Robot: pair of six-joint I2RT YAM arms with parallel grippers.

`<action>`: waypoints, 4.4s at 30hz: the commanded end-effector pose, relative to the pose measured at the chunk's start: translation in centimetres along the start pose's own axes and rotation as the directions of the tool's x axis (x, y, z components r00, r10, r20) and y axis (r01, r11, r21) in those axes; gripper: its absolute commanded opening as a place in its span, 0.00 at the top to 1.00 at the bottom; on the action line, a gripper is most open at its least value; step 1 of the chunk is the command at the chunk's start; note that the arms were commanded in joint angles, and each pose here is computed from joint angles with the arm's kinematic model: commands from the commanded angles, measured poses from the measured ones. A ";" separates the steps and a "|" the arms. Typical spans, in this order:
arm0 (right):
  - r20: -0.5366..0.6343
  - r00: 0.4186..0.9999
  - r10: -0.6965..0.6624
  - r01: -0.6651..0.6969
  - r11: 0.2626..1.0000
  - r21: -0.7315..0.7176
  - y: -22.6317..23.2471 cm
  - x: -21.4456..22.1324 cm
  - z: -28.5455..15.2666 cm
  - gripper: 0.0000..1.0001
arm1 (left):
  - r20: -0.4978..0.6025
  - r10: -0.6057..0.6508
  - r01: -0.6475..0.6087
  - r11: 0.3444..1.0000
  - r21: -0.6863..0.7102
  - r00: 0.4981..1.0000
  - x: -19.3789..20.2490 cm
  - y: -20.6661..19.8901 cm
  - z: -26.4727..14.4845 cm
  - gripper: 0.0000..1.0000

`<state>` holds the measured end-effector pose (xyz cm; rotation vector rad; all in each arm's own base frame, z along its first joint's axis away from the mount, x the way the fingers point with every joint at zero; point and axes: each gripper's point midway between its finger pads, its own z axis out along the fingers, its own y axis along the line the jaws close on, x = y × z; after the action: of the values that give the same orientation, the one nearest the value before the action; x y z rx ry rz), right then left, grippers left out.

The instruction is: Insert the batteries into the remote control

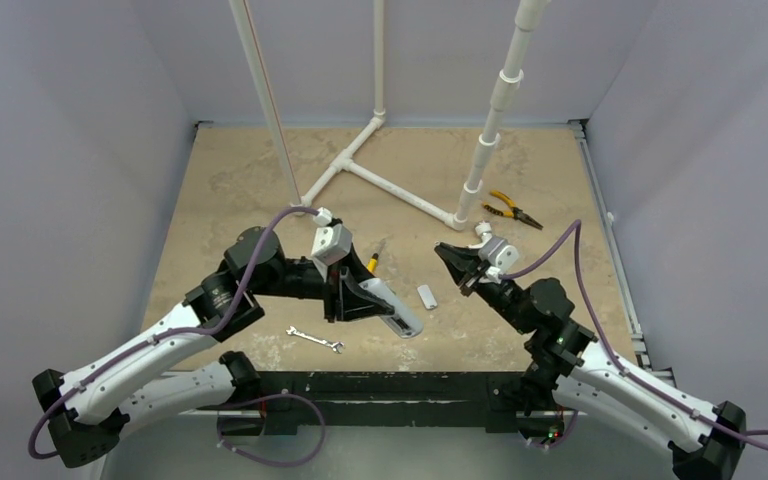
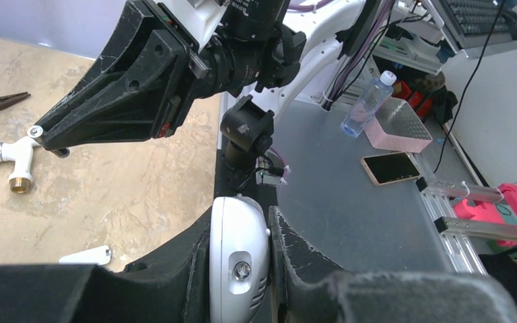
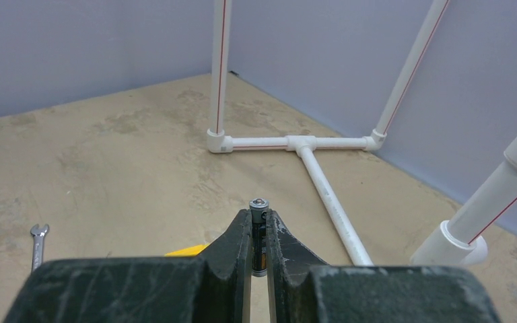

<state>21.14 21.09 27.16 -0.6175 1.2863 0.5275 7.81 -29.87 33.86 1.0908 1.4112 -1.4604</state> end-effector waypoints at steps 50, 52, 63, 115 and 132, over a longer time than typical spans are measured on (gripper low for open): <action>-0.062 0.302 0.951 -0.263 0.145 0.954 3.2 24.5 4.9 1.00 | 0.159 -0.187 0.245 0.728 -0.640 0.969 1.5 9.6 -8.7 1.00; -0.068 0.284 0.957 -0.260 0.145 0.955 3.6 24.9 4.7 0.88 | 0.157 -0.186 0.244 0.729 -0.640 0.970 1.5 9.6 -8.7 1.00; -0.133 0.357 0.925 -0.329 0.258 0.908 2.6 22.6 5.3 0.51 | 0.152 -0.186 0.240 0.730 -0.639 0.971 1.5 9.9 -8.4 1.00; -0.250 0.540 -0.804 -0.048 0.267 -0.962 4.4 26.1 4.8 0.56 | 0.204 -0.090 0.209 0.684 -0.699 0.975 0.3 9.3 -11.1 1.00; -0.292 0.524 -0.800 -0.112 0.275 -0.955 2.4 26.5 4.1 0.58 | 0.214 -0.109 0.230 0.680 -0.696 0.971 0.4 9.5 -10.9 1.00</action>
<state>28.06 26.63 2.36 -2.3241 1.4137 0.4973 16.83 -19.38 30.13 0.3559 1.8019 -0.9074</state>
